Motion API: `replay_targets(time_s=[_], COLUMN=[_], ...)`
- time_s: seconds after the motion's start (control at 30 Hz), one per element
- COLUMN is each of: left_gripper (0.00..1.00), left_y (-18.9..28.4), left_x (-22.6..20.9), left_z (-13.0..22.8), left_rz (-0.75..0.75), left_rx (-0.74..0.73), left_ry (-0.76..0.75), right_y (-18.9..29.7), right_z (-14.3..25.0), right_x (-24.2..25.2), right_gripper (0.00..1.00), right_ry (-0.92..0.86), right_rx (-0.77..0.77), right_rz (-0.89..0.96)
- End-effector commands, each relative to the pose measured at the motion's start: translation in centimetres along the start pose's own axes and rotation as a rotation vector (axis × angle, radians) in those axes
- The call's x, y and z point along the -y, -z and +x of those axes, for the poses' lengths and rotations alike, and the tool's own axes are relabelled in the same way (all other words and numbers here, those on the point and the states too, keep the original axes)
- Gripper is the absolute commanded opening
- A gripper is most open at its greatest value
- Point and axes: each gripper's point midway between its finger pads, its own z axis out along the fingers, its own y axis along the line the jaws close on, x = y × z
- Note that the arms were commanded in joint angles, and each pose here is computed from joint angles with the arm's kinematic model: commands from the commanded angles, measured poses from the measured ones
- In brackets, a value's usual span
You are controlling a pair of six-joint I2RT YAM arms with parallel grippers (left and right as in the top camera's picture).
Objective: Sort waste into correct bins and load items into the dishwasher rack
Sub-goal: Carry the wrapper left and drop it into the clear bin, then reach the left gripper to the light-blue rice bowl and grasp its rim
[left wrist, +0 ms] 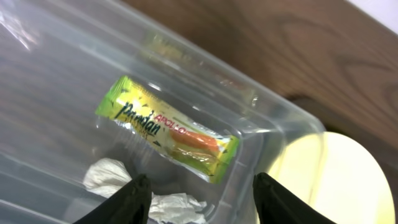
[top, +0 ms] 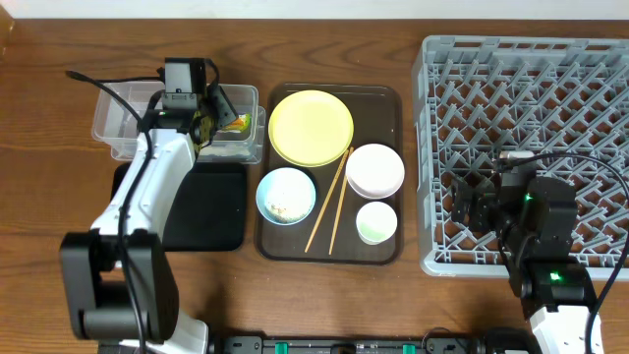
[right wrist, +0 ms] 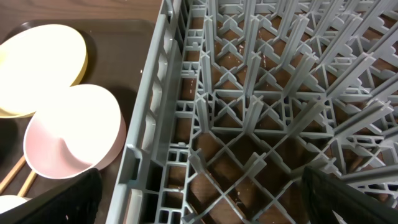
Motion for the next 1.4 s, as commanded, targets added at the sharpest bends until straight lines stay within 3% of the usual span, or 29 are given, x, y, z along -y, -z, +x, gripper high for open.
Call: replay_targets(time_s=[0.0, 0.13, 0.23, 0.43, 0.87, 1.37], left_gripper=[0.6, 0.69, 0.84, 0.87, 0.7, 0.42], left_y=[3.9, 6.3, 6.5, 6.6, 2.4, 0.0], left_x=[2.4, 4.9, 6.5, 8.9, 9.0, 8.3], left_z=[-1.2, 1.9, 5.8, 12.2, 21.7, 23.9], left_rz=[0.071, 0.103, 0.105, 0.126, 0.045, 0.005], left_rx=[0.066, 0.003, -0.095, -0.224, -0.453, -0.513], left_ry=[-0.096, -0.175, -0.249, -0.384, -0.552, -0.568], right_y=[0.3, 0.3, 0.3, 0.3, 0.3, 0.3], right_z=[-1.0, -1.0, -1.0, -1.0, -0.9, -0.9], right_x=[-0.1, -0.1, -0.1, -0.1, -0.1, -0.1], right_gripper=[0.99, 0.99, 0.99, 0.99, 0.98, 0.99], right_ry=[-0.01, -0.01, -0.009, -0.009, -0.01, -0.01], right_rx=[0.022, 0.022, 0.023, 0.023, 0.02, 0.02], right_rz=[-0.003, -0.003, -0.003, -0.004, -0.003, -0.003])
